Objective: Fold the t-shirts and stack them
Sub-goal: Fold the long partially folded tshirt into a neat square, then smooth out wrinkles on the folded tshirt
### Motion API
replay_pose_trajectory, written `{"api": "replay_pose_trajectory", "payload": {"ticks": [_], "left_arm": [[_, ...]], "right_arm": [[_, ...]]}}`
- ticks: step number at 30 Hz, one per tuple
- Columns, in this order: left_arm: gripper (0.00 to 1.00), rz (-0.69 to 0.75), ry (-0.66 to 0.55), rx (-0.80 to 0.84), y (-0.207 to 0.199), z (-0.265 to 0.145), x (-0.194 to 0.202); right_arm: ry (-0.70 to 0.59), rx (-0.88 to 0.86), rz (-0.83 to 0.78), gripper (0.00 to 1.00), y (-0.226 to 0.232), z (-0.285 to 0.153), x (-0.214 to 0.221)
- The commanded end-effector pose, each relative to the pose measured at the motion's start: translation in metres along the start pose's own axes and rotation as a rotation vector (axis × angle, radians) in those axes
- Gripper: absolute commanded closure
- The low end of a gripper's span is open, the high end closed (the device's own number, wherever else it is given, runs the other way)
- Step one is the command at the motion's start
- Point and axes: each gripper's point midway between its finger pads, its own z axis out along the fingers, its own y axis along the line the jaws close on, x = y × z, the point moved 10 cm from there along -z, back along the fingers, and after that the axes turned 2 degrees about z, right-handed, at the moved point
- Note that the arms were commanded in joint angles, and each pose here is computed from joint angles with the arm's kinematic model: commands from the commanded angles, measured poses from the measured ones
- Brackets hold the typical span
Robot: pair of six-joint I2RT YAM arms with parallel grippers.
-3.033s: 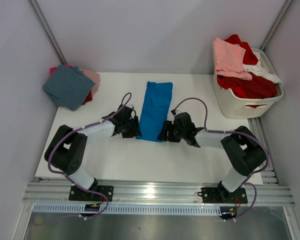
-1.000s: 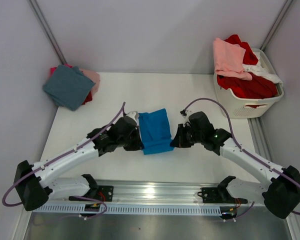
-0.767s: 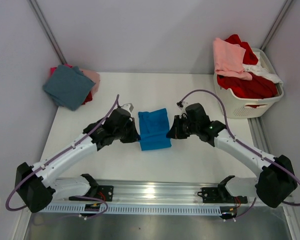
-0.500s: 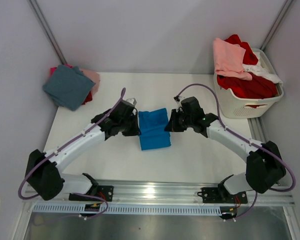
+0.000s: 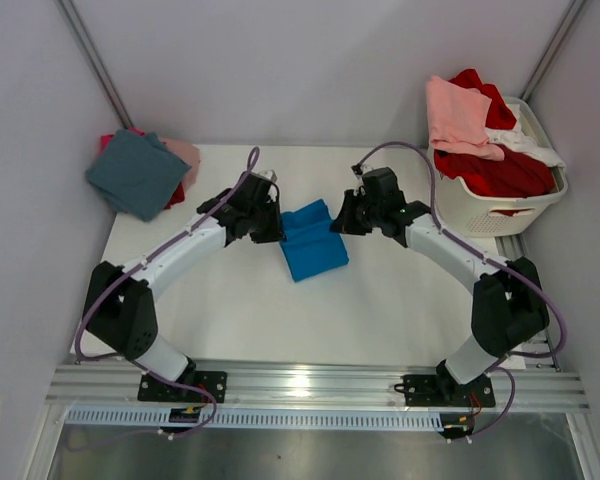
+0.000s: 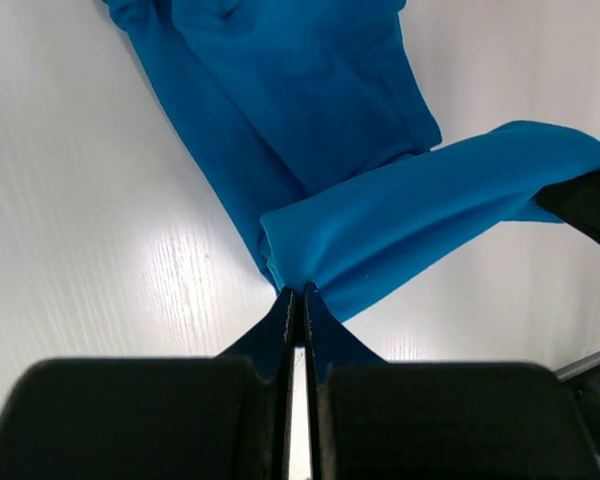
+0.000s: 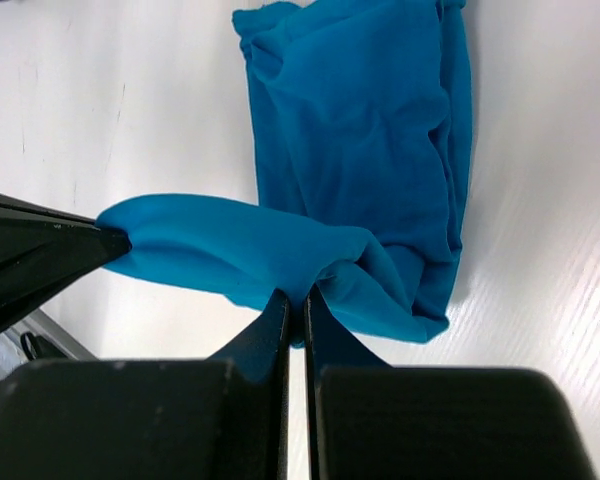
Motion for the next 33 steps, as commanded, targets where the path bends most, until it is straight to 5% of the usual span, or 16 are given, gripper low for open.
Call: {"api": "replay_pose_trajectory", "payload": {"ticks": [1,14,15,16,18,20,21,24,26,33], "left_arm": [[0.98,0.015,-0.018,-0.019,0.01,0.002,-0.017],[0.91,-0.195,-0.092,-0.026,0.058,0.051,-0.085],[0.88,-0.201,-0.077,-0.023,0.06,0.057,-0.087],[0.8,-0.198,-0.054,-0.013,0.06,0.069,-0.096],[0.77,-0.187,0.021,0.038,0.058,0.081,-0.107],[0.75,-0.209,0.141,0.002,0.065,0.105,-0.101],[0.75,-0.213,0.152,0.01,0.065,0.108,-0.1],[0.63,-0.23,0.118,-0.038,0.077,0.106,-0.097],[0.45,-0.247,0.067,-0.07,0.085,0.092,-0.102],[0.4,-0.235,-0.06,-0.106,0.087,0.053,-0.102]], "right_arm": [[-0.113,0.021,-0.013,1.0,-0.003,0.013,-0.034],[-0.115,-0.08,0.009,1.0,-0.017,0.149,-0.116],[-0.107,-0.072,0.014,0.92,-0.019,0.16,-0.118],[-0.123,-0.048,0.016,0.69,-0.012,0.159,-0.135],[-0.082,-0.003,0.022,0.53,-0.024,0.184,-0.129],[-0.12,0.019,0.003,0.07,-0.023,0.187,-0.129],[-0.164,-0.003,-0.026,0.01,-0.017,0.183,-0.135],[-0.164,-0.017,-0.05,0.01,-0.015,0.177,-0.133],[-0.161,-0.008,-0.055,0.01,-0.017,0.171,-0.128],[-0.25,0.046,-0.178,0.0,0.006,0.119,-0.112]]}}
